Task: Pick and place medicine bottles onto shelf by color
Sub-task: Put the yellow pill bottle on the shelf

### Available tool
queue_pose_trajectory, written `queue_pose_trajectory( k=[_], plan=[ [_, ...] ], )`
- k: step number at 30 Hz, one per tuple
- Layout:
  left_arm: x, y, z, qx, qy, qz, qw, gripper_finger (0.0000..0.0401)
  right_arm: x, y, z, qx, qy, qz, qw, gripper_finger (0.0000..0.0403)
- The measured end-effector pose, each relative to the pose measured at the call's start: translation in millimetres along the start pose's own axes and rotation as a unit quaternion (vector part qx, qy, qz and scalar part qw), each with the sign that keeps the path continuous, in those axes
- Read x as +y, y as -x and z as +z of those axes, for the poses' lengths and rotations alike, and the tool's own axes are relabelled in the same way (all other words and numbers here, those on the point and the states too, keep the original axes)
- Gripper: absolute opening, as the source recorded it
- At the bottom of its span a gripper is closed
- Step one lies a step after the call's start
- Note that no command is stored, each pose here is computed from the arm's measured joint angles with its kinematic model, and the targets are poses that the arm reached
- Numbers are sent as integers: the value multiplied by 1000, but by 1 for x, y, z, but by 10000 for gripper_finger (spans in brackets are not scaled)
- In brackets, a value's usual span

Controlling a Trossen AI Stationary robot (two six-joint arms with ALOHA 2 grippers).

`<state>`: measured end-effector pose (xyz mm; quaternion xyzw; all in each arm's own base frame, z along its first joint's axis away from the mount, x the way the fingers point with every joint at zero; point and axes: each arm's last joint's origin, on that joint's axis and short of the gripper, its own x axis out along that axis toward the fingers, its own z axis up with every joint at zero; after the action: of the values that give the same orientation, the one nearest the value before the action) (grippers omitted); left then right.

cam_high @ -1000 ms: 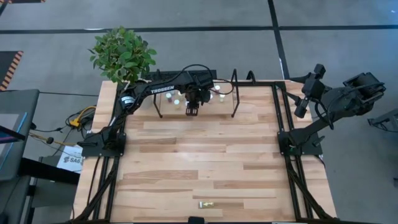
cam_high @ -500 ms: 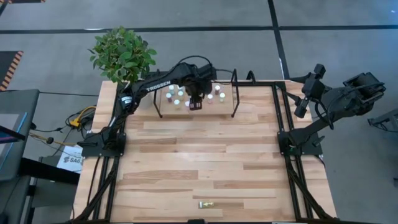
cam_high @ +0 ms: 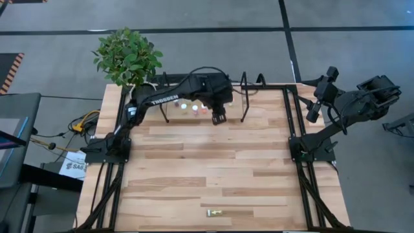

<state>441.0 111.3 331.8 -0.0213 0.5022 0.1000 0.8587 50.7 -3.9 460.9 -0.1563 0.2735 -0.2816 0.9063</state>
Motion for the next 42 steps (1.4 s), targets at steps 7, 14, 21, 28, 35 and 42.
queue_pose_trajectory(
  k=[7, 14, 21, 28, 35, 42],
  plan=[
    [-61, 4, 2, -6, -32, -33, 999, 176, 0, 0, 0, 0, 0, 0, 1000, 260],
    [-143, 16, -22, 62, -67, -70, 993, 176, 0, 0, 0, 0, 0, 0, 1000, 260],
    [-250, 33, -63, 56, -119, -55, 990, 176, 0, 0, 0, 0, 0, 0, 1000, 260],
    [-302, 6, -100, 77, -46, -91, 992, 178, 0, 0, 0, 0, 0, 0, 1000, 260],
    [-326, -15, -112, 74, 96, -160, 980, 179, 0, 0, 0, 0, 0, 0, 1000, 260],
    [-347, -27, -120, 66, 173, -225, 957, 179, 0, 0, 0, 0, 0, 0, 1000, 260]
  ],
)
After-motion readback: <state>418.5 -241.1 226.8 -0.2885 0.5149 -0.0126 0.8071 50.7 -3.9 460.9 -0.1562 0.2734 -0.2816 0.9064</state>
